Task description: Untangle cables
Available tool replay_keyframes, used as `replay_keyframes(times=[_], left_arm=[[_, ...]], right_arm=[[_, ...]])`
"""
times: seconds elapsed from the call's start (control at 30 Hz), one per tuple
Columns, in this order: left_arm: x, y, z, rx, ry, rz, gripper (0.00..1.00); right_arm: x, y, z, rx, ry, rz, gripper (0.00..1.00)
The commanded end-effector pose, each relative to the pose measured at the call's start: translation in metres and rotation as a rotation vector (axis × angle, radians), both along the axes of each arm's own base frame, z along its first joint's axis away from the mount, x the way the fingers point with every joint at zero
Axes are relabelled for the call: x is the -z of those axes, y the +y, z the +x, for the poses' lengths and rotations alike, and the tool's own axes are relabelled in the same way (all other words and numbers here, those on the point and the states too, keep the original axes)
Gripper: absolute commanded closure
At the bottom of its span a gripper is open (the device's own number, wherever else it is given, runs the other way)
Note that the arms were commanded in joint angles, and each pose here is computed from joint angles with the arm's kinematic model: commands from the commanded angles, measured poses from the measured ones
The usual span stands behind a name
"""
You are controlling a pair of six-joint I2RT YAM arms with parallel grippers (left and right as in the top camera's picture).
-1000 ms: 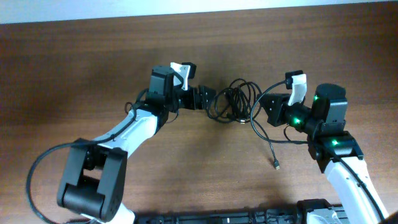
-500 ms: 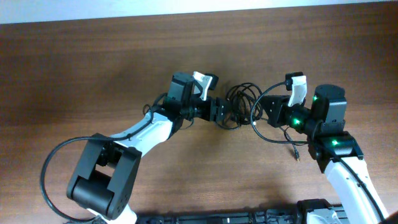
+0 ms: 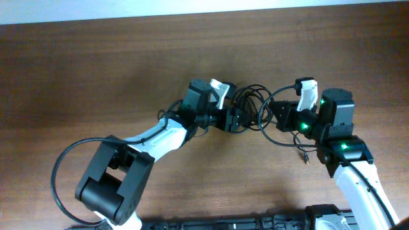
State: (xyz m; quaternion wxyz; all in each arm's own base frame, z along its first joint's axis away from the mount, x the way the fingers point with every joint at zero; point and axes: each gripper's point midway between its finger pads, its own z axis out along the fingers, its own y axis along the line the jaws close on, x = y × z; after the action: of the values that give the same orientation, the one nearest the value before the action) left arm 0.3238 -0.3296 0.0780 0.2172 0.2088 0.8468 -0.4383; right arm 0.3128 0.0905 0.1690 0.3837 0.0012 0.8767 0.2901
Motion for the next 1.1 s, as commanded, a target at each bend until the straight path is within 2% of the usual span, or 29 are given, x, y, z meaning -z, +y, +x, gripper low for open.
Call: replay_keyframes(times=[0.0,0.03,0.07,0.2,0.33,0.4,0.47,0.53,0.63,0.73,0.8,0.97,1.07], left_arm=[[0.014,0.008,0.015,-0.091,-0.040,0.085,0.57],[0.015,0.011,0.019,-0.104,-0.057,0.098,0.71],[0.011,0.023,0.031,-0.136,-0.102,0.123,1.00],[-0.045,0.095,0.063,-0.306,-0.125,0.096,1.00],[-0.166,0.157,0.058,-0.286,-0.231,-0.222,1.00],[-0.207,0.189,0.052,-0.320,-0.292,-0.296,1.00],[-0.226,0.188,0.035,-0.259,-0.327,-0.332,1.00],[-0.220,0.176,0.030,-0.231,-0.296,-0.328,0.99],[-0.215,0.150,0.018,-0.160,-0.258,-0.334,0.99],[-0.230,0.122,0.003,-0.056,-0.320,-0.372,0.99],[-0.245,0.108,-0.007,0.015,-0.366,-0.417,0.99],[-0.289,0.086,-0.026,0.076,-0.393,-0.558,1.00],[-0.298,0.079,-0.032,0.097,-0.416,-0.583,1.00]], right_arm=[[0.000,-0.009,0.000,0.034,0.001,-0.041,0.96],[0.007,-0.015,0.000,0.067,0.024,-0.068,0.96],[0.023,-0.039,-0.003,0.178,0.084,-0.164,0.96],[0.047,-0.127,-0.024,0.600,0.227,-0.441,0.96],[0.047,-0.156,-0.030,0.726,0.256,-0.425,0.96],[0.047,-0.161,-0.031,0.762,0.264,-0.397,0.96],[0.045,-0.146,-0.022,0.697,0.241,-0.324,0.93],[0.040,-0.123,-0.012,0.599,0.213,-0.228,0.77],[0.018,-0.070,0.002,0.300,0.101,-0.078,0.64],[-0.002,-0.034,0.001,0.101,0.030,0.041,0.46],[-0.006,-0.025,-0.002,0.051,0.027,0.078,0.42],[-0.005,-0.002,-0.009,-0.079,0.064,0.193,0.40],[0.004,0.003,-0.009,-0.103,0.105,0.224,0.40]])
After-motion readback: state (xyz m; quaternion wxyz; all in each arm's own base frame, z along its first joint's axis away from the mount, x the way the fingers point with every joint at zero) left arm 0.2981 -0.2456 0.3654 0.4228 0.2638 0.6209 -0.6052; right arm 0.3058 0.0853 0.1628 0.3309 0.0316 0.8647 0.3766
